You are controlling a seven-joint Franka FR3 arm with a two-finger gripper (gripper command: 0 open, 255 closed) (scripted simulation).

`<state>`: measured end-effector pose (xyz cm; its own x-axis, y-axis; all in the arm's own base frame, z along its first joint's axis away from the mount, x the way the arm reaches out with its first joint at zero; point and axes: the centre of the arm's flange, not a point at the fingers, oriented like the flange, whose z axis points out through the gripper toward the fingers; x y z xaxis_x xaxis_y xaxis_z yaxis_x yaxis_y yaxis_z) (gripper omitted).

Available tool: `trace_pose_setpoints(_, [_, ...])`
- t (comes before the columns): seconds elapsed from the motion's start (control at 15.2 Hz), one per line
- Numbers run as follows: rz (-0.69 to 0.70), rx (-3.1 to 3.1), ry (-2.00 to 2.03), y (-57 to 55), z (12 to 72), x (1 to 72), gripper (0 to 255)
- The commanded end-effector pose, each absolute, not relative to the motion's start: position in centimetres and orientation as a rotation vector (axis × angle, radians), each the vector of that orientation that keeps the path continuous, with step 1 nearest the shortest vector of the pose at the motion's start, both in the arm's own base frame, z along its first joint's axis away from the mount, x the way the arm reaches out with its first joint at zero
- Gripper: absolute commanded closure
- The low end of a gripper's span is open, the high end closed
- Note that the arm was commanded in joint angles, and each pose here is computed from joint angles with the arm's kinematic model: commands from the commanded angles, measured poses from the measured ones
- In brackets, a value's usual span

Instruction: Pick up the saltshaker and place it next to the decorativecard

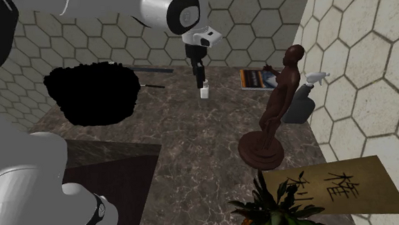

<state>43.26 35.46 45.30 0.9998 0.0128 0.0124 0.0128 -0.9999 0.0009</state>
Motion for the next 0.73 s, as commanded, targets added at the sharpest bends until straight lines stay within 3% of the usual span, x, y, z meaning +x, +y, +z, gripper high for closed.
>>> trace_pose_setpoints(0.0, [0.016,3.142,0.011,37.8,44.4,44.1,0])
trace_pose_setpoints(0.66, [0.002,3.144,-0.014,45.7,39.6,47.3,0])
